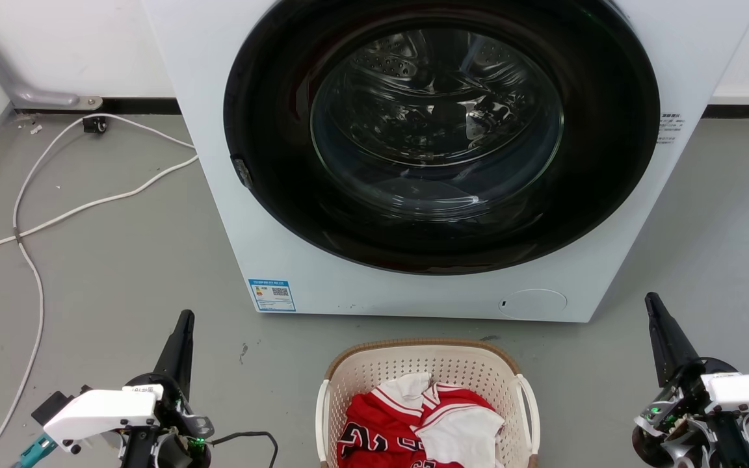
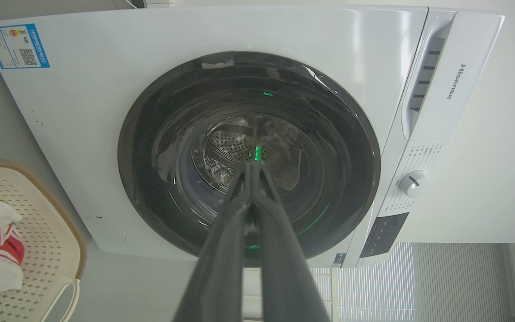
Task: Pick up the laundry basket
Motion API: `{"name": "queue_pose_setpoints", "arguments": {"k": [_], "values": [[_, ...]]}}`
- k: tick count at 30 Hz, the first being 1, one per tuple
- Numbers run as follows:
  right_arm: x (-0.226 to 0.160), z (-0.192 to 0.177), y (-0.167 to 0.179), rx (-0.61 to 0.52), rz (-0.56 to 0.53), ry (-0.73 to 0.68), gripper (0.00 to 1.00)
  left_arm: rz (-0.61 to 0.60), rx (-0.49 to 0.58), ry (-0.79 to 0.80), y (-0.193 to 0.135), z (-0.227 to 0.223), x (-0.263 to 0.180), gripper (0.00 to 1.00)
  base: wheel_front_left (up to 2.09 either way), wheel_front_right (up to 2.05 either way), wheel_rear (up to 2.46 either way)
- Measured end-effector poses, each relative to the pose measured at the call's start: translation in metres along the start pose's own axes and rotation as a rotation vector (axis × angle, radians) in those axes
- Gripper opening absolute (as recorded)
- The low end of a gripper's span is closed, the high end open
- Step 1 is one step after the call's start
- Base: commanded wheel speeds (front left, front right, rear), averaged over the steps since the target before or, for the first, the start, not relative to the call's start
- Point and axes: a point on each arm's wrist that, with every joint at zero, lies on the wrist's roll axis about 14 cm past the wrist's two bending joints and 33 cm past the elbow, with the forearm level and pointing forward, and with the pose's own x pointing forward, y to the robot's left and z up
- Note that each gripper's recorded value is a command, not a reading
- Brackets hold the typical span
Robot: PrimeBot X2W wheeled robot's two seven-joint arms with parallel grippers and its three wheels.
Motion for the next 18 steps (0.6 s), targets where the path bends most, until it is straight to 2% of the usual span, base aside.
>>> {"name": "queue_pose_setpoints", "arguments": {"k": [1, 2, 3, 4, 7, 18], "values": [[0.0, 0.0, -0.001, 0.0, -0.002, 0.0, 1.0, 0.003, -0.001, 0.0, 0.001, 0.0, 0.0, 1.0, 0.0, 0.0, 0.0], [-0.002, 0.0, -0.004, 0.001, -0.012, -0.001, 1.0, 0.013, -0.003, -0.001, 0.004, 0.0, -0.001, 1.0, 0.0, 0.0, 0.0], [-0.004, 0.0, -0.01, 0.003, -0.029, -0.001, 0.0, 0.03, -0.005, -0.001, 0.01, -0.001, -0.004, 0.0, 0.0, 0.0, 0.0], [-0.007, 0.0, -0.016, 0.005, -0.048, -0.002, 1.0, 0.049, -0.009, -0.002, 0.017, -0.001, -0.007, 1.0, 0.0, 0.0, 0.0], [-0.014, 0.0, -0.029, 0.009, -0.086, -0.009, 1.0, 0.088, -0.014, -0.011, 0.03, -0.001, -0.014, 1.0, 0.0, 0.0, 0.0], [-0.013, 0.005, -0.027, -0.055, -0.082, -0.048, 1.0, 0.083, 0.04, -0.061, 0.027, 0.008, -0.014, 1.0, 0.0, 0.0, 0.0]]}}
